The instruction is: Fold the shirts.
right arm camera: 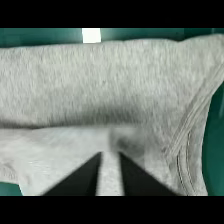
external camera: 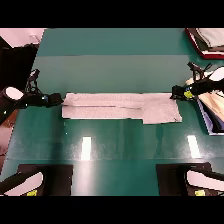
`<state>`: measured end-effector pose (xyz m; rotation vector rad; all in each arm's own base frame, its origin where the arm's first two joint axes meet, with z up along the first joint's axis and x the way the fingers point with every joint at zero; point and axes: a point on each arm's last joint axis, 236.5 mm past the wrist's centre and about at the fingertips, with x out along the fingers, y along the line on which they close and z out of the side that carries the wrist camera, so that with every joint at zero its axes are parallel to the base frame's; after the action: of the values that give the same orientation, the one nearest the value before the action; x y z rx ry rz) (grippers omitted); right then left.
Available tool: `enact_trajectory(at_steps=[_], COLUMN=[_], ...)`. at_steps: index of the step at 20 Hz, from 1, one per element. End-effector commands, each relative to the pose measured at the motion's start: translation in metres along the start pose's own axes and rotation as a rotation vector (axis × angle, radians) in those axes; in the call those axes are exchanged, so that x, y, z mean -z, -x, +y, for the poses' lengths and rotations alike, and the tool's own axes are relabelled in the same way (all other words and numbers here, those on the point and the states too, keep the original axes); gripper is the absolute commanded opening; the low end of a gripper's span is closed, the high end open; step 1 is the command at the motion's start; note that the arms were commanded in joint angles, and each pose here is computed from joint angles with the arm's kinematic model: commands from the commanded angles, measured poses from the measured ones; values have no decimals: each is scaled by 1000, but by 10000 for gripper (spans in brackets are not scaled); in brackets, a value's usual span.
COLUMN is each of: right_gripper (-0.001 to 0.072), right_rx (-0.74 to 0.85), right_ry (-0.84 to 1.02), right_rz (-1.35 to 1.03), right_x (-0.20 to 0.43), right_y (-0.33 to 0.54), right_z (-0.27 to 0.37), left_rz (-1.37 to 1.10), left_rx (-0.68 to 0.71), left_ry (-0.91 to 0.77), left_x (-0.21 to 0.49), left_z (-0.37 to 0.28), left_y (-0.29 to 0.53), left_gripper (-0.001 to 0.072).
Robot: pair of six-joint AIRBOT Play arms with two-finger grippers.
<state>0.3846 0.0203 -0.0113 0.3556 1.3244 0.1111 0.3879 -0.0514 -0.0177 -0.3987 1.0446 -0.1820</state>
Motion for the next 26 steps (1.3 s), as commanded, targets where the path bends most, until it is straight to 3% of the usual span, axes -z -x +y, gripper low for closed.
enact_trajectory(at_steps=[1,6,7,8,9,10,18,24,26], right_gripper=[416,416,419,494,602,637,631,622,584], right_rx=[-4,-15,-55,-109,-165,-208,-372,-565,-566], right_ry=[-2,15,-9,-40,-75,-103,-160,-153,-115], right_rz=[-2,90,102,96,84,71,183,196,215], right_x=[-14,1,7,9,12,15,43,36,38], right_y=[0,28,29,28,27,24,-25,-44,-49], right_z=[0,-26,-32,-37,-42,-48,-80,-44,-31], left_rz=[-29,85,112,126,136,145,221,226,234], left_rx=[9,87,95,99,103,108,208,216,225], left_ry=[-12,-54,-54,-55,-54,-52,-7,-4,-33], left_x=[-17,-10,-3,0,2,4,21,23,27], left_z=[-5,-35,-36,-37,-38,-39,-63,-67,-78], left_y=[3,25,26,26,26,27,34,33,31], left_gripper=[499,493,270,15,23,22,22,22,22])
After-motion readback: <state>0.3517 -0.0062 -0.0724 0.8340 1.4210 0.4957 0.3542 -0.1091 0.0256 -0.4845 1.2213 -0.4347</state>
